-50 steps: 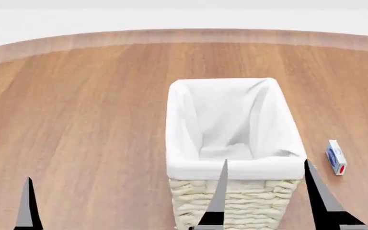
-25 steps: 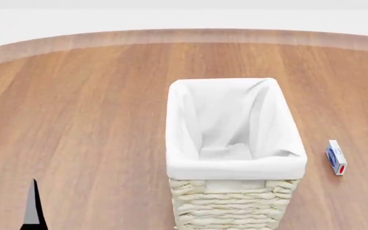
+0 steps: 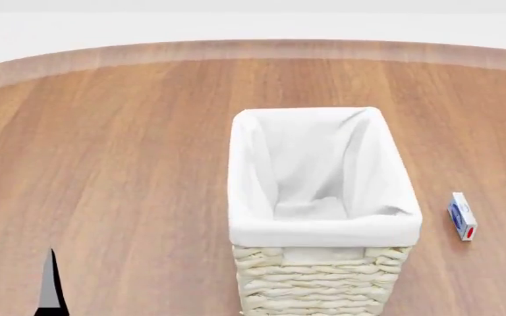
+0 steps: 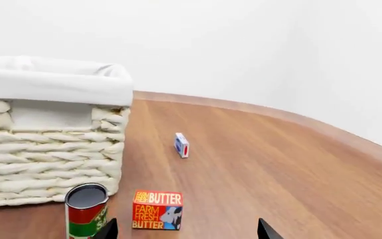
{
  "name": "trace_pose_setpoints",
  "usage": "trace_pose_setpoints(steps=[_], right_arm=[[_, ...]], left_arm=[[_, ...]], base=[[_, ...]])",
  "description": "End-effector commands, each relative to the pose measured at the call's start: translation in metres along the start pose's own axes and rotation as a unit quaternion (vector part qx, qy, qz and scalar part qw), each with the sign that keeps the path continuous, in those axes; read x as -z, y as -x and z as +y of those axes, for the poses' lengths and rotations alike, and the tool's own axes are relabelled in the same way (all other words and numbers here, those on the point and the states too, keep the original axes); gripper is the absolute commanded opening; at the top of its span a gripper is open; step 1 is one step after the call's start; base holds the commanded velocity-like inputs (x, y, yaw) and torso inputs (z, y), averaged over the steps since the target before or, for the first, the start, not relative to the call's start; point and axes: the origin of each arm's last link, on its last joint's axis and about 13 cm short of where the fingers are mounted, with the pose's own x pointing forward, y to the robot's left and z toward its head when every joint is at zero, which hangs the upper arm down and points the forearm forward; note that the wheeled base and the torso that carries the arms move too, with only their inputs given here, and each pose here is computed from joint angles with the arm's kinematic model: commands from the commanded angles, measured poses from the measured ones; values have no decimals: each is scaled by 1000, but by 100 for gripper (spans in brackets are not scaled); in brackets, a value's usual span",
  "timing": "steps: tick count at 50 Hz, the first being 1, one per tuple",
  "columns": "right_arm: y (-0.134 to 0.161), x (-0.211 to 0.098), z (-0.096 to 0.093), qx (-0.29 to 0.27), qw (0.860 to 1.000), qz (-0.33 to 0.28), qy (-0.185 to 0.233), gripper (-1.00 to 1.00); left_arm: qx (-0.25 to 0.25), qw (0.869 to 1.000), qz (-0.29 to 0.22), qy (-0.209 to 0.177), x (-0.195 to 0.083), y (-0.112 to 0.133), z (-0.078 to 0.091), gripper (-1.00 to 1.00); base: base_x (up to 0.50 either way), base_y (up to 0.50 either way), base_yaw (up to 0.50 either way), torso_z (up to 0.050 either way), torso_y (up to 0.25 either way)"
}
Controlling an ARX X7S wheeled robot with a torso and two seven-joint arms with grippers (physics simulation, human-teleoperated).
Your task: Pick up the alphabet soup and put it in the basket.
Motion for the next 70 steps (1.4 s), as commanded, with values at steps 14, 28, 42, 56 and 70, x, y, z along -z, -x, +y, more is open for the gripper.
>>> trace_pose_setpoints(steps=[14, 28, 42, 56, 70], right_arm=[[11, 37, 12, 31, 999, 20, -12, 100], [6, 50, 15, 51, 998, 24, -22, 100], [-2, 61, 19, 63, 997, 30, -25, 100], [-7, 64, 21, 75, 996, 34, -27, 100], [-15, 73, 19, 94, 995, 37, -24, 100]], left_arm=[[-2, 1000, 6, 1, 3, 0, 1, 100], [-7, 1000, 10, 0, 4, -1, 3, 100], [-10, 1000, 10, -1, 4, -1, 4, 100], [-9, 1000, 11, 0, 5, -1, 3, 100], [-7, 1000, 14, -1, 6, -1, 2, 100]], base=[[0, 0, 0, 0, 0], [0, 0, 0, 0, 0], [0, 0, 0, 0, 0], [0, 0, 0, 0, 0], [0, 0, 0, 0, 0]])
